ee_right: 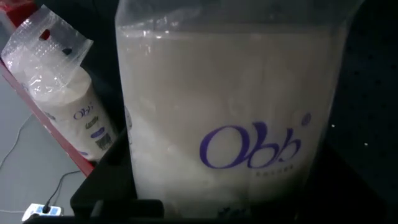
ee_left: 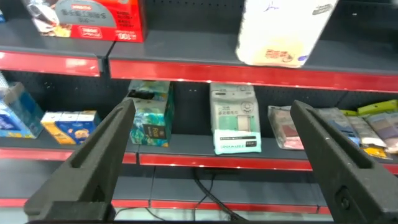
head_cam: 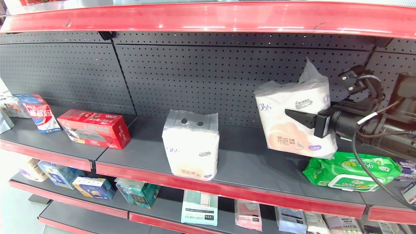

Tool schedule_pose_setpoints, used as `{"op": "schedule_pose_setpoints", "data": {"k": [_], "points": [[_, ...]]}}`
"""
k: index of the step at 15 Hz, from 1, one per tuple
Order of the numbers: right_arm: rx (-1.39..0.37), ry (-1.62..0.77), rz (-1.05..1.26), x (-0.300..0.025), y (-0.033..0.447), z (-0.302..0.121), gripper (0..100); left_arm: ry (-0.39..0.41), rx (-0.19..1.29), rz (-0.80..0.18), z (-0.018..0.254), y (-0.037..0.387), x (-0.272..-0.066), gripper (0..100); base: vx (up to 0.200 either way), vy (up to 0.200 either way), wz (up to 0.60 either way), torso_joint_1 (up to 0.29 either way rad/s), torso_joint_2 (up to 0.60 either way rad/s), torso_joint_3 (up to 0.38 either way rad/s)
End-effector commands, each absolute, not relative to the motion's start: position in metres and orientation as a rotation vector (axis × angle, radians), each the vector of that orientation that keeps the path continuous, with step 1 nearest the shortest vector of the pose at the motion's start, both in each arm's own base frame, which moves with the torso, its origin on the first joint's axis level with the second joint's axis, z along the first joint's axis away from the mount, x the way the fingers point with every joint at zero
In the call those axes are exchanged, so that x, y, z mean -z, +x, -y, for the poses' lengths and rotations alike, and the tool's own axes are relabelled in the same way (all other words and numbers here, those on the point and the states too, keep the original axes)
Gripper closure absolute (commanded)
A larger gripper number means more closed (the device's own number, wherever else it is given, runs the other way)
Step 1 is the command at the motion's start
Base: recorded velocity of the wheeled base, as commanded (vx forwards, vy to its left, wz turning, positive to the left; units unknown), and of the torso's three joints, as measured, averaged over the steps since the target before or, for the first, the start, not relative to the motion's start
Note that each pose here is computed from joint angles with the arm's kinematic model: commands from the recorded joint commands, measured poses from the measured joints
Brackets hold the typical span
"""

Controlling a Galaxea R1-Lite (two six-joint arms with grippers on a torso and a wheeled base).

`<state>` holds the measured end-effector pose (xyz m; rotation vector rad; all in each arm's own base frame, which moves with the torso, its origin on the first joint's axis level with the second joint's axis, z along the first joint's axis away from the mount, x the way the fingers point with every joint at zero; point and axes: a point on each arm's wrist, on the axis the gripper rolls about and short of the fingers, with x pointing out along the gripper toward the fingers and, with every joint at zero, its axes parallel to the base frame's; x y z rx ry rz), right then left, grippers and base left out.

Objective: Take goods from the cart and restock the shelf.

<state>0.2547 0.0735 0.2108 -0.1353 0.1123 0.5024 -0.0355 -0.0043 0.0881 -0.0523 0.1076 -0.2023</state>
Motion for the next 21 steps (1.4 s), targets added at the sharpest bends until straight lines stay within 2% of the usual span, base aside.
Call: {"op": "schedule_pose_setpoints", "data": {"k": [1, 3, 8, 12, 17, 20, 21], "points": [[-0.509, -0.134, -0.149, -0.2013, 0.2669, -0.0771, 100, -0.054, 0.232, -0.109, 0.005, -0.0356, -0.0884, 0, 0.0, 0.0, 0.0, 0.0, 0.0, 0.0], [-0.514, -0.134, -0.152, -0.2004, 0.2666, -0.0771, 100, -0.054, 0.278, -0.109, 0.006, -0.0358, -0.0884, 0, 0.0, 0.0, 0.0, 0.0, 0.0, 0.0], [-0.512, -0.135, -0.153, -0.2, 0.2669, -0.0772, 100, -0.048, 0.265, -0.108, 0.0057, -0.0357, -0.0884, 0, 0.0, 0.0, 0.0, 0.0, 0.0, 0.0], [-0.513, -0.135, -0.159, -0.1983, 0.2663, -0.077, 100, -0.054, 0.406, -0.119, 0.0086, -0.0348, -0.0886, 0, 0.0, 0.0, 0.0, 0.0, 0.0, 0.0], [-0.512, -0.137, -0.153, -0.2, 0.2669, -0.0772, 100, -0.085, 0.428, -0.152, 0.0082, -0.031, -0.0902, 0, 0.0, 0.0, 0.0, 0.0, 0.0, 0.0], [-0.511, -0.137, -0.153, -0.2, 0.267, -0.0768, 100, -0.088, 0.553, -0.167, 0.01, -0.0309, -0.091, 0, 0.0, 0.0, 0.0, 0.0, 0.0, 0.0], [-0.512, -0.137, -0.151, -0.2004, 0.267, -0.0772, 100, -0.076, 0.554, -0.16, 0.0101, -0.0313, -0.0907, 0, 0.0, 0.0, 0.0, 0.0, 0.0, 0.0]]}}
